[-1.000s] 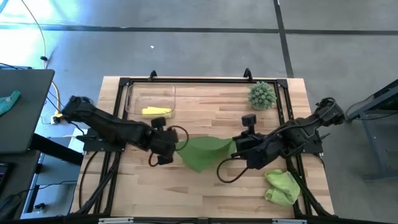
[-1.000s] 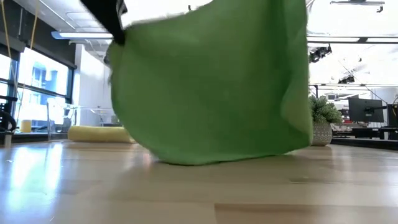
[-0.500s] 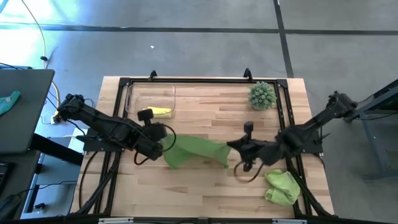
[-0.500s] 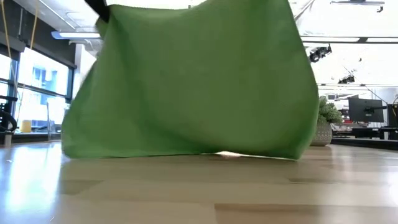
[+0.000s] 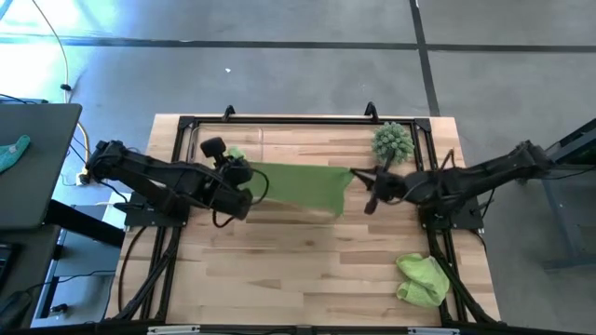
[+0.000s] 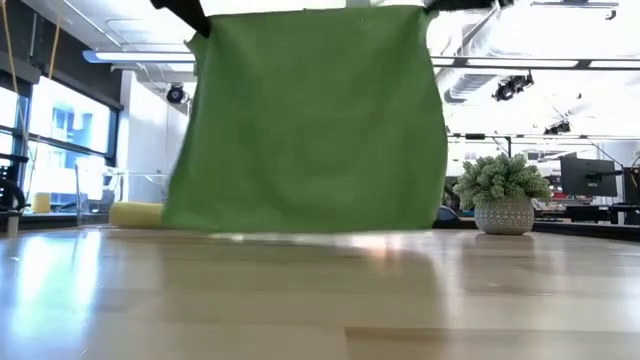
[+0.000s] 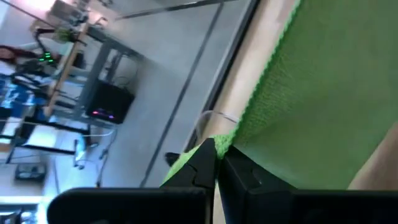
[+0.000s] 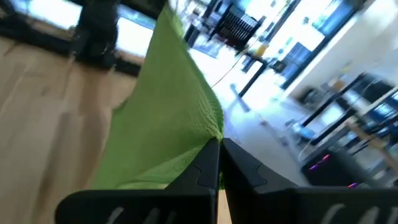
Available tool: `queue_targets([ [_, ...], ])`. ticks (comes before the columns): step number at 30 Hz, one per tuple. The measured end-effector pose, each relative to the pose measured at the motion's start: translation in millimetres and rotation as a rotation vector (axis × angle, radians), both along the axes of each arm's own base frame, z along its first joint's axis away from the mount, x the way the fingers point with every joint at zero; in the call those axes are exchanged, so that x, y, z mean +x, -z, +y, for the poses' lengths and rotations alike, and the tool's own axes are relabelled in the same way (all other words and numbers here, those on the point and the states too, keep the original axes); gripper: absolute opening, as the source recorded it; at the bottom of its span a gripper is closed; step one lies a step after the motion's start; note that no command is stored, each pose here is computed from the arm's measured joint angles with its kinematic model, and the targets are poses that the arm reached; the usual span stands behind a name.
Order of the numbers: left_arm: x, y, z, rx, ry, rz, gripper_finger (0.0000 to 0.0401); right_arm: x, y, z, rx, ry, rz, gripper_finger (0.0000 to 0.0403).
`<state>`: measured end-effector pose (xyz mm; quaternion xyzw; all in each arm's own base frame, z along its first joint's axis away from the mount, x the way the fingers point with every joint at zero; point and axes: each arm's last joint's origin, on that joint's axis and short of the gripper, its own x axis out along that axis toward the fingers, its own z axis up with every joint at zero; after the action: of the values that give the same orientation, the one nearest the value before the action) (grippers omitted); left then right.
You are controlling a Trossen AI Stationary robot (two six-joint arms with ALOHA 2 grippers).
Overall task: Roll microfiber towels into tight, uniform cylinder then place into a basket
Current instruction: Fold the green microfiber cloth
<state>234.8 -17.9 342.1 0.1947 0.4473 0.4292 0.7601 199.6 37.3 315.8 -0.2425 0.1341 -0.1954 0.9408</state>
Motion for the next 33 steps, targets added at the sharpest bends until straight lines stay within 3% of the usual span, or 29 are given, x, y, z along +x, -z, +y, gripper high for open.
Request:
queue_targets([
  [4, 0.9, -6.4, 4.2, 0.0, -0.015, -0.022, 0.0, -1.3, -26.3, -2.9, 0.02, -0.091, 0.017, 0.0],
  [7, 1.0, -4.7, 0.6, -0.093, -0.019, -0.049, 0.0, -0.7, -27.6, -0.2, 0.172, -0.19, 0.06, 0.0],
  [10, 4.0, 5.2, -7.7, -0.274, -0.037, -0.097, 0.0, 1.8, -5.8, 6.1, 0.297, -0.202, 0.171, 0.0],
  [13, 11.5, 30.3, -21.3, -0.416, -0.012, -0.112, 0.0, 6.0, 37.4, 17.4, 0.384, -0.189, 0.307, 0.0],
  [19, 28.1, 91.8, -57.7, -0.658, 0.104, -0.028, 0.0, 10.1, 99.0, 45.3, 0.547, -0.271, 0.382, 0.0],
  [25, 39.9, 121.3, -91.4, -0.769, 0.162, 0.018, 0.0, 17.7, 126.8, 67.2, 0.723, -0.342, 0.412, 0.0],
  [33, 51.0, 139.6, -118.3, -1.021, 0.265, 0.084, 0.0, 24.4, 146.5, 94.3, 0.922, -0.443, 0.492, 0.0],
])
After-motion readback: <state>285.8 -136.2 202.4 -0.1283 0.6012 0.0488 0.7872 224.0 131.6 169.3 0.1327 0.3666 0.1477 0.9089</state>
